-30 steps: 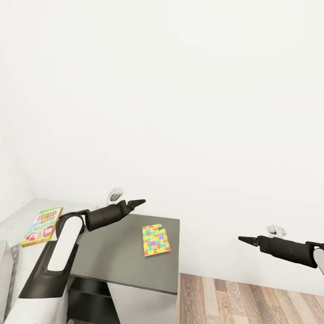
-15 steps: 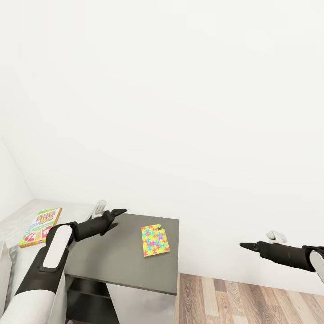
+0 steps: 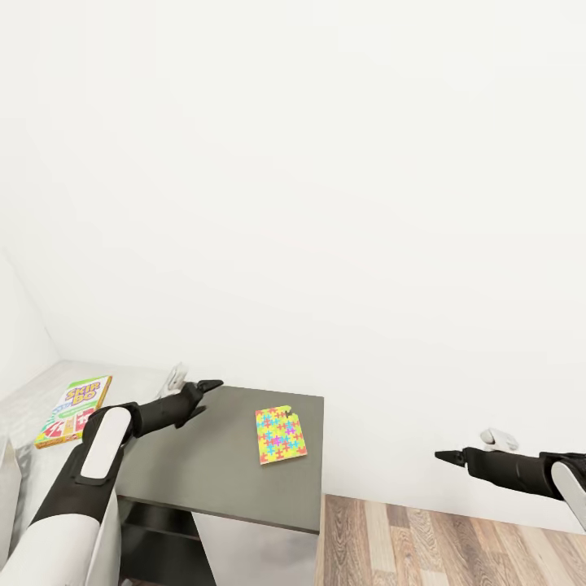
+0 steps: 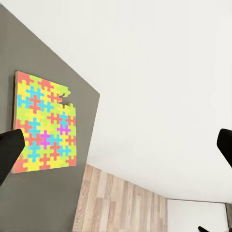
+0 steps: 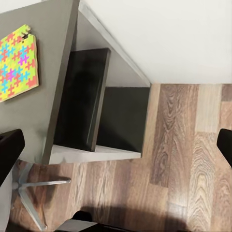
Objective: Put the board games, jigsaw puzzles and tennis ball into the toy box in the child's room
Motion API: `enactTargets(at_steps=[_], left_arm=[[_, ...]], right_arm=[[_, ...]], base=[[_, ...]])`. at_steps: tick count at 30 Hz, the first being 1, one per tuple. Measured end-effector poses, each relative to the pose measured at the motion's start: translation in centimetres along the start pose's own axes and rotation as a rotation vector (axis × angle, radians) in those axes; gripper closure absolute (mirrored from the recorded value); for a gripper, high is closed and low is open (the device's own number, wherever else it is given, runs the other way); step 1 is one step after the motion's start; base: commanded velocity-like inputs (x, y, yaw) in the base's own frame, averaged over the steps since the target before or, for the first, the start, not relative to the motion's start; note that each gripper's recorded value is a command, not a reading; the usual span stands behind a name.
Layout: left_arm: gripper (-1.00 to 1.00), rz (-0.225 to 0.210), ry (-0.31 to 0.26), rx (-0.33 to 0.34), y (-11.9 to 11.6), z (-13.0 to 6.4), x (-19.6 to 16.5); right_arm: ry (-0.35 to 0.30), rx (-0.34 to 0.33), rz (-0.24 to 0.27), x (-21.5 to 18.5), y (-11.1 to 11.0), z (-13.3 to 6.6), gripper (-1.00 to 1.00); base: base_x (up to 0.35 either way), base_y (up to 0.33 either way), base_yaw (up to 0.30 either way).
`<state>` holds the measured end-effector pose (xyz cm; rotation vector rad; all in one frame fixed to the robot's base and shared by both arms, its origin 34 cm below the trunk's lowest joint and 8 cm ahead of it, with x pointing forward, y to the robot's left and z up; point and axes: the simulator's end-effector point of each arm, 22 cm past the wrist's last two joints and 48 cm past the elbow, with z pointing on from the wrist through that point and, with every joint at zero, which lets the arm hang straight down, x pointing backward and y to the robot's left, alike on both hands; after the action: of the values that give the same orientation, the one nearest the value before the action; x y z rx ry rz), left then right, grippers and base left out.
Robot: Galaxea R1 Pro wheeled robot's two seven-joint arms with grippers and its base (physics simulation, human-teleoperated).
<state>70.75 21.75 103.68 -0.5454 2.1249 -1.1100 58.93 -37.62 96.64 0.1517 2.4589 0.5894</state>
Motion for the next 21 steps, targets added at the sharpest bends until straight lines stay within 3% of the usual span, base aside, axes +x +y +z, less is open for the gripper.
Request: enactTargets(at_steps=[15, 21], left_arm=[[-1.0, 0.018, -0.023, -0.041, 1.0, 0.4, -0.3], [-1.0, 0.024, -0.022, -0.045, 1.0, 0.5, -0.2]], right_arm=[[-0.019, -0.005, -0.038, -0.4, 0.7, 0.3, -1.0], [-0.026, -0.01, -0.051, -0.7, 1.1, 0.1, -1.0]], base=[[0.005, 0.0, 0.0], [0.145, -0.03, 0.0]])
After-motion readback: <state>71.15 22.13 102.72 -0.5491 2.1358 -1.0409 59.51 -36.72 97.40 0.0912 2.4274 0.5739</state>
